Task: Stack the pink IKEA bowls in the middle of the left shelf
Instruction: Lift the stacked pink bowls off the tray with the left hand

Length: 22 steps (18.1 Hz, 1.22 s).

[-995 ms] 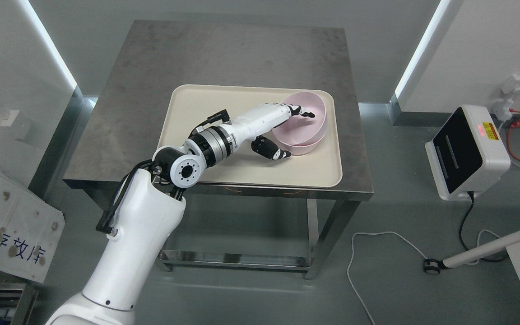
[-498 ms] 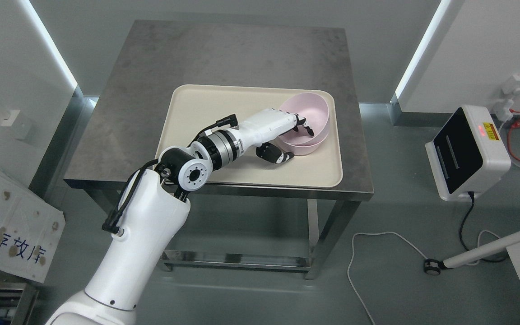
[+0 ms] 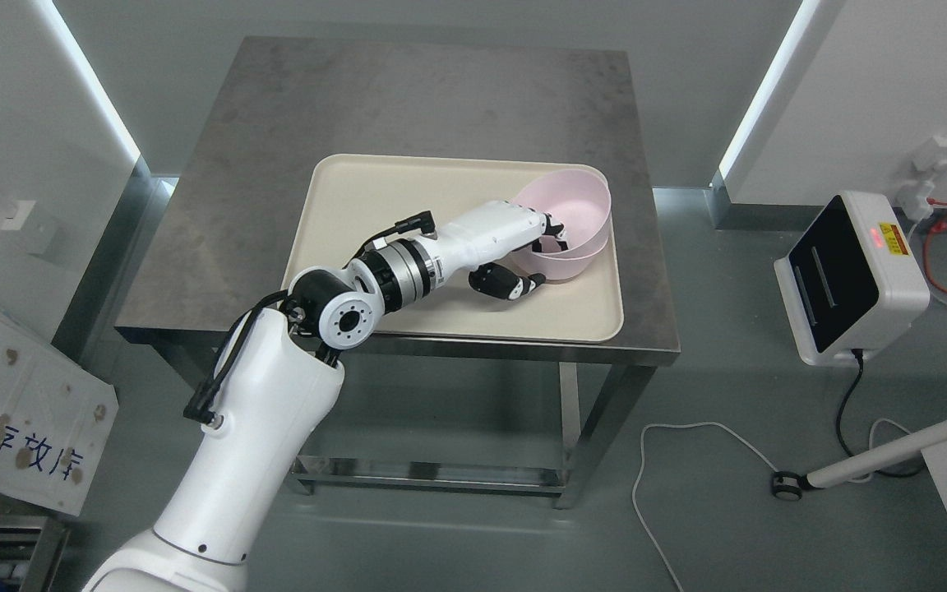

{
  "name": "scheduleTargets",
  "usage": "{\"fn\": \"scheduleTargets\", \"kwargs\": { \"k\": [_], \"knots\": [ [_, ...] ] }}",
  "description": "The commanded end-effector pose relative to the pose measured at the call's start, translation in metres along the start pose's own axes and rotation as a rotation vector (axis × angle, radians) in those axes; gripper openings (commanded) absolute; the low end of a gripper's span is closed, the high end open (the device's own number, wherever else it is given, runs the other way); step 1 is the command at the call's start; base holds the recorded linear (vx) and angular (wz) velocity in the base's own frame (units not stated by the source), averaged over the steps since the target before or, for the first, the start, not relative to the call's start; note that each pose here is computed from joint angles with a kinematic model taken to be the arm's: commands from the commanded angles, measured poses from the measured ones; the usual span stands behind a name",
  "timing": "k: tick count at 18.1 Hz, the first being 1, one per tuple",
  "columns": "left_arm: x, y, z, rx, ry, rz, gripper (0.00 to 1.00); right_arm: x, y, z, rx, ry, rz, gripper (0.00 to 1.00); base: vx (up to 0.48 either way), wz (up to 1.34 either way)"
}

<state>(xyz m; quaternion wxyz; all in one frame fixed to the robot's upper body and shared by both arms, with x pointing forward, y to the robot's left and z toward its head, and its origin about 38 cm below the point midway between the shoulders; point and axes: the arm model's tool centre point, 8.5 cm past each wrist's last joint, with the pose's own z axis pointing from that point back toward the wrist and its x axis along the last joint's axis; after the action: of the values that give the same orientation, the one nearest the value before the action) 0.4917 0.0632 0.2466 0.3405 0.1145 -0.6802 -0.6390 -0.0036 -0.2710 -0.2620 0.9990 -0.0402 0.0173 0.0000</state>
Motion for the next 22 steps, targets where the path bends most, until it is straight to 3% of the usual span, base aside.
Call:
{"fn": "scheduleTargets", "kwargs": {
  "k": [1, 9, 15, 22],
  "knots": [
    [-0.024, 0.042, 0.025, 0.144, -0.002, 0.101, 0.0, -0.007, -0.011, -0.001, -0.018, -0.006, -0.012, 1.0, 0.0, 0.0],
    [-0.046, 0.082, 0.096, 0.349, -0.1, 0.058, 0.02, -0.007, -0.011, -0.001, -0.018, -0.006, -0.012, 1.0, 0.0, 0.0],
    [-0.053, 0.043, 0.159, 0.407, -0.164, -0.016, 0.04, -0.007, -0.011, -0.001, -0.018, -0.006, -0.012, 1.0, 0.0, 0.0],
    [-0.05, 0.037, 0.164, 0.42, -0.18, 0.001, 0.04, -0.007, -0.011, -0.001, -0.018, -0.006, -0.014, 1.0, 0.0, 0.0]
  ]
}}
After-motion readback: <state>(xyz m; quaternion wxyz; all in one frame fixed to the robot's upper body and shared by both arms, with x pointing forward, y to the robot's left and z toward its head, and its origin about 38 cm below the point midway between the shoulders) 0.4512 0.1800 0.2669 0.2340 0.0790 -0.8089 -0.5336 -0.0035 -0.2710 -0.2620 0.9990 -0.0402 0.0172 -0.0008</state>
